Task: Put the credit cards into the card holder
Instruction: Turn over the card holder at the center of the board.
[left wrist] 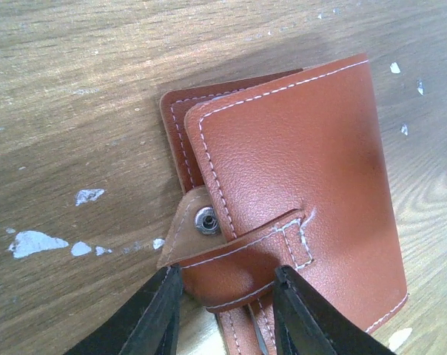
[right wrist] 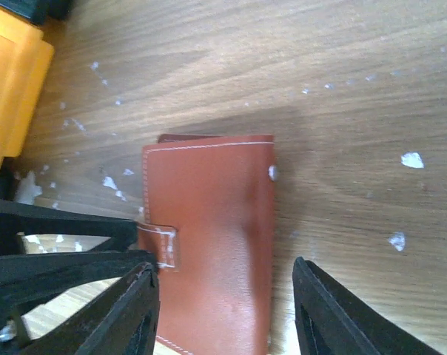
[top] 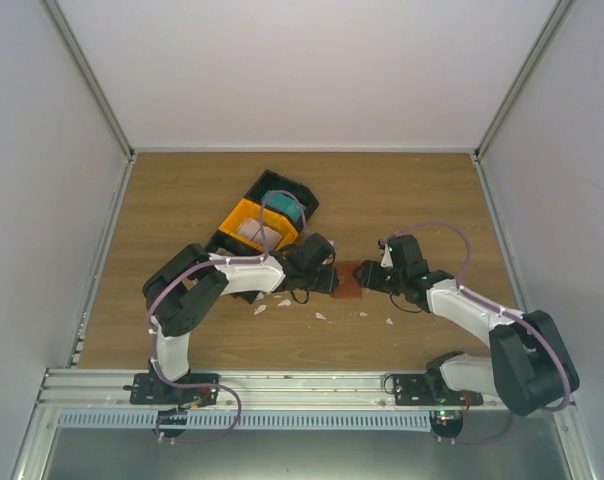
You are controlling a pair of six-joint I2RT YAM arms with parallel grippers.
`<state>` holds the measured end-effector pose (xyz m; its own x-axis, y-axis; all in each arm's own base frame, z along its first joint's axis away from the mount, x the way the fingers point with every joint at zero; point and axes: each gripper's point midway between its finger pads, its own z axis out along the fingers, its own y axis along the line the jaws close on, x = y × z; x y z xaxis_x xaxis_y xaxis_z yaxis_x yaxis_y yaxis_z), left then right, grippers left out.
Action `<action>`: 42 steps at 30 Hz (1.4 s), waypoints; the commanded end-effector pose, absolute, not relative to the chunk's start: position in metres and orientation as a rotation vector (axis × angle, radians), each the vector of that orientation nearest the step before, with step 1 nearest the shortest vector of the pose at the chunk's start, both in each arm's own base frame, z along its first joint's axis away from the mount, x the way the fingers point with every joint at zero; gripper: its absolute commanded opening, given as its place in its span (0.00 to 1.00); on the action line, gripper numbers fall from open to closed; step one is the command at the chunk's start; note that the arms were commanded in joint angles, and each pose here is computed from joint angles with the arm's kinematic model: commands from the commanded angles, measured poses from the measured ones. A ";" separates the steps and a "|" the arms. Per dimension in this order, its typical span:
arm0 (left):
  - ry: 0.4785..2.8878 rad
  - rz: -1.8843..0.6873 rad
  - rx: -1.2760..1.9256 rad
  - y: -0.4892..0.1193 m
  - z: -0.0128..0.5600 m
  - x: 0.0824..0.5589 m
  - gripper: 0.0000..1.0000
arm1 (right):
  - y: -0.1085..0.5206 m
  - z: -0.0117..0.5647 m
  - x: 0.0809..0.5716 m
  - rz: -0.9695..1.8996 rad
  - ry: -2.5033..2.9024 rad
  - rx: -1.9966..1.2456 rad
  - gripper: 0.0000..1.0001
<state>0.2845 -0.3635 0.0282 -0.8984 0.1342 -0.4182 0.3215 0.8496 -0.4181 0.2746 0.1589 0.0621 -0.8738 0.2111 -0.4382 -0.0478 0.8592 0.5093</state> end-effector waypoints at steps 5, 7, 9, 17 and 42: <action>2.768 -0.525 0.316 -0.334 -0.016 0.269 0.34 | 0.166 0.033 0.262 0.796 2.631 0.107 0.53; 2.767 -0.531 0.316 -0.334 -0.017 0.268 0.33 | 0.173 0.034 0.261 0.858 2.618 0.079 0.53; 2.768 -0.531 0.318 -0.333 -0.019 0.267 0.33 | 0.180 0.033 0.258 0.916 2.611 0.052 0.51; 2.770 -0.574 0.319 -0.335 -0.023 0.262 0.30 | 0.208 0.048 0.260 1.203 2.432 -0.014 0.38; 2.295 -0.571 0.156 -0.303 0.166 0.313 0.64 | 0.101 0.110 0.291 0.198 2.561 0.102 0.01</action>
<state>0.2968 -0.3258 0.1179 -0.7965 0.0094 -0.6045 0.3052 0.8694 -0.3887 0.3030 0.1529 0.1034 -0.8258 0.1733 -0.5367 -0.1006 0.8911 0.4425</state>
